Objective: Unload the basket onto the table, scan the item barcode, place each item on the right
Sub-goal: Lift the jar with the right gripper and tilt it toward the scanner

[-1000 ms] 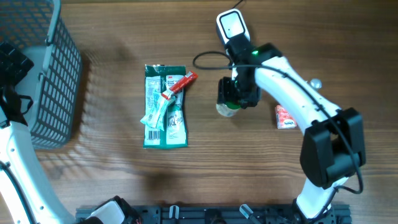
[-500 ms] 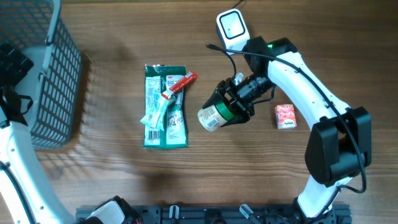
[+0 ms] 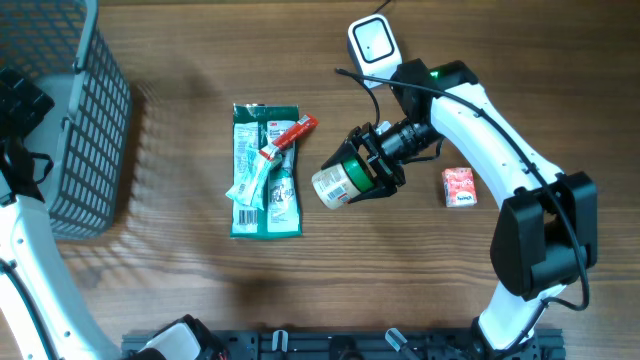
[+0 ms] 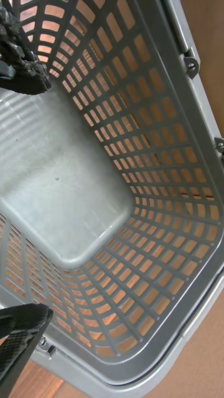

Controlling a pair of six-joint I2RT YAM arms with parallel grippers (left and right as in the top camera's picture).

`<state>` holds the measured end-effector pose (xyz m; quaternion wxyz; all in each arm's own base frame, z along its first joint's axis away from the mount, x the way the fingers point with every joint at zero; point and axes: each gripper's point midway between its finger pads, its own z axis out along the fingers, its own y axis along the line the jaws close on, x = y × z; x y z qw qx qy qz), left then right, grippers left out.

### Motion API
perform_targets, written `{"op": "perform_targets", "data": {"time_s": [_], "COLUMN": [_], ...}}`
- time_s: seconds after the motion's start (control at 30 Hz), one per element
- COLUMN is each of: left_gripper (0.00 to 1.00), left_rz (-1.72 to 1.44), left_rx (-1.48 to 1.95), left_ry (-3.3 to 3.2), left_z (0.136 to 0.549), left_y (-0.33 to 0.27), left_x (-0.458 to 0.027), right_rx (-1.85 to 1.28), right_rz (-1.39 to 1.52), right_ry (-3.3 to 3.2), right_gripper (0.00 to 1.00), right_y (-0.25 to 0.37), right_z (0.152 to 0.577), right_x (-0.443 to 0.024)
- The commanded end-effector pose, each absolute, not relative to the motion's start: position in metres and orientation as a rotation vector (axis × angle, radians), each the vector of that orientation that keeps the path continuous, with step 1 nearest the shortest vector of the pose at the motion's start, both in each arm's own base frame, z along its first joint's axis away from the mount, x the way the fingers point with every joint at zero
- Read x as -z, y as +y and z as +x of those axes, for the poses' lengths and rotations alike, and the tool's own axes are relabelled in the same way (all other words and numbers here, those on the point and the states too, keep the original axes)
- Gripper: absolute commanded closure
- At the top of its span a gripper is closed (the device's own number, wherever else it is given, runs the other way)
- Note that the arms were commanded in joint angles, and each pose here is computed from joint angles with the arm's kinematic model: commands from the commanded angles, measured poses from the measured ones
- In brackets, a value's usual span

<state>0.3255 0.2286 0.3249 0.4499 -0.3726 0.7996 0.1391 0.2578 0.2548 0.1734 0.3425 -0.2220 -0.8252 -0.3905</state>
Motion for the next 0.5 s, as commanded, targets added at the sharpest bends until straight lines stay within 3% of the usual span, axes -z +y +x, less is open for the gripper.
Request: {"op": "perform_targets", "data": {"time_s": [0.0,0.2,0.47], "left_gripper": [0.0,0.0,0.0], "left_rz": [-0.902,-0.902,-0.902], "left_rx": [-0.352,-0.352,-0.352], "left_ry": [1.977,1.977,1.977], "left_z": [0.325,0.325,0.325], "left_y": [0.23,0.229,0.229], "left_x": [-0.328,-0.328,-0.328], "right_rx": [1.104,1.058,0.658], "right_rz": [-0.557,-0.58,-0.634], "right_ry": [-2.121,-2.169,-2.74], "right_gripper": [0.53,0.53,0.54], "right_y": [0.26,0.256,0.204], "right_z": [0.26,0.263,0.312], "right_x": [-0.196,-0.187,-0.118]}}
